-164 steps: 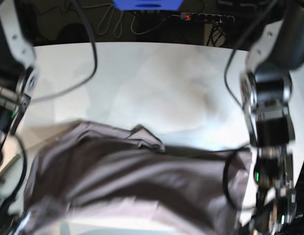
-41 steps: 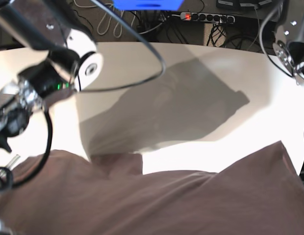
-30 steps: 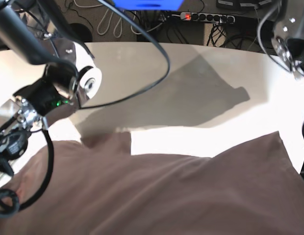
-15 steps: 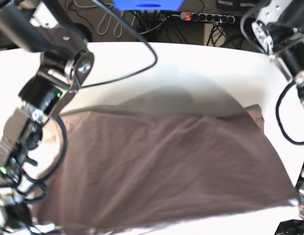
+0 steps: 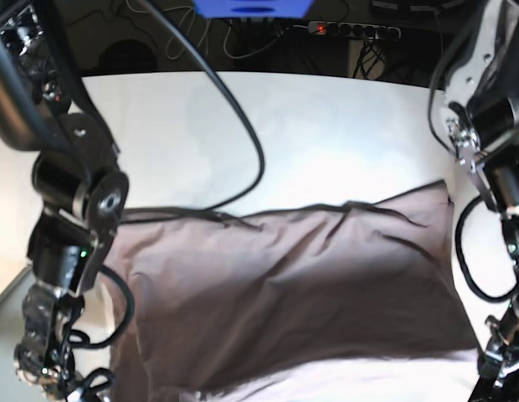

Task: Layout the t-shirt on the table in an organized manner, then fold the t-shirt properly
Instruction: 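Lift the shirt by the shoulders and lay it down folded over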

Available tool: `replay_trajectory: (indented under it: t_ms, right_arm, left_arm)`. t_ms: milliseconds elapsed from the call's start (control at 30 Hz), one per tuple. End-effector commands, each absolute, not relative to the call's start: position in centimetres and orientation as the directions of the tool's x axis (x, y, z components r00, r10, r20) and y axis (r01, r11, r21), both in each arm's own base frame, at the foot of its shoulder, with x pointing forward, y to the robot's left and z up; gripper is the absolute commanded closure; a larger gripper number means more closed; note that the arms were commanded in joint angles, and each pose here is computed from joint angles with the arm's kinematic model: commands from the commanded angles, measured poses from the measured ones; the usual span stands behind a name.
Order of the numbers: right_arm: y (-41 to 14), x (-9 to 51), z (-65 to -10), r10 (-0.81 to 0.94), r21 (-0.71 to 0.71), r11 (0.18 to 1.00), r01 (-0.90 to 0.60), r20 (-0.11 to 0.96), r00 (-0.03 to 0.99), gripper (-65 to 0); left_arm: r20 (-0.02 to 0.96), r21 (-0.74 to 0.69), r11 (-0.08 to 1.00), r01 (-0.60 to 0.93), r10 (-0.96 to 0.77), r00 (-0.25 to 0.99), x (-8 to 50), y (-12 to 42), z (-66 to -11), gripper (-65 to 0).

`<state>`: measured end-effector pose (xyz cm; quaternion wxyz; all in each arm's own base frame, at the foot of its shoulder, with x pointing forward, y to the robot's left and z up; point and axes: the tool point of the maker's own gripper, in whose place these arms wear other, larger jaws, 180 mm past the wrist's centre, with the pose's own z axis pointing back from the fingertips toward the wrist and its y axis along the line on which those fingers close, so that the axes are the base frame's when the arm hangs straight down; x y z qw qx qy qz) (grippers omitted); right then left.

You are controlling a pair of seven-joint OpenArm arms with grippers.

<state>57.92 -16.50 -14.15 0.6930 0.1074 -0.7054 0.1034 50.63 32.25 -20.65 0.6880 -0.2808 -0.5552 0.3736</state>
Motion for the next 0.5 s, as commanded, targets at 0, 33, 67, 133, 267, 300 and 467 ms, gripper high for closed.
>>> replay_trajectory:
  t_ms: [0,33,67,133,267,300,467]
  right_arm:
    - [-17.1,58.6,-10.3,-0.018,-0.012,0.958,-0.287,0.995,-0.101,0.0]
    - [-16.9,58.9,-10.4,-0.018,-0.009,0.956,-0.294,0.996,-0.089,0.0]
    - [-17.7,59.2,-10.4,-0.013,-0.009,0.963,-0.269,0.997,-0.080,0.0]
    - [-19.6,59.7,-10.6,-0.015,0.002,0.978,-0.208,0.998,-0.062,0.0]
    - [-19.5,60.2,-11.9,-0.031,0.027,0.977,-0.213,0.999,-0.012,-11.0]
    - [-19.5,60.3,-12.3,-0.034,0.033,0.976,-0.216,0.999,-0.003,-15.8]
    - [-20.1,59.5,-15.5,-0.037,0.046,0.978,-0.203,0.998,0.050,-38.1]
  left_arm:
    - [0.566,-0.808,0.566,-0.162,0.823,0.053,51.4,33.3,-17.8,0.0]
    - [0.556,-0.814,0.557,-0.165,0.829,0.056,51.7,33.3,-17.9,0.0]
    - [0.548,-0.819,0.549,-0.165,0.835,0.056,52.0,33.3,-17.7,-0.1]
    - [0.526,-0.833,0.527,-0.168,0.849,0.059,52.7,33.3,-17.4,-1.2]
    - [0.466,-0.858,0.475,-0.197,0.880,0.093,54.0,32.9,-18.6,-15.2]
    - [0.452,-0.862,0.463,-0.206,0.886,0.102,54.3,32.7,-19.0,-20.9]
    - [0.427,-0.863,0.446,-0.238,0.895,0.129,54.1,32.3,-21.0,-35.7]
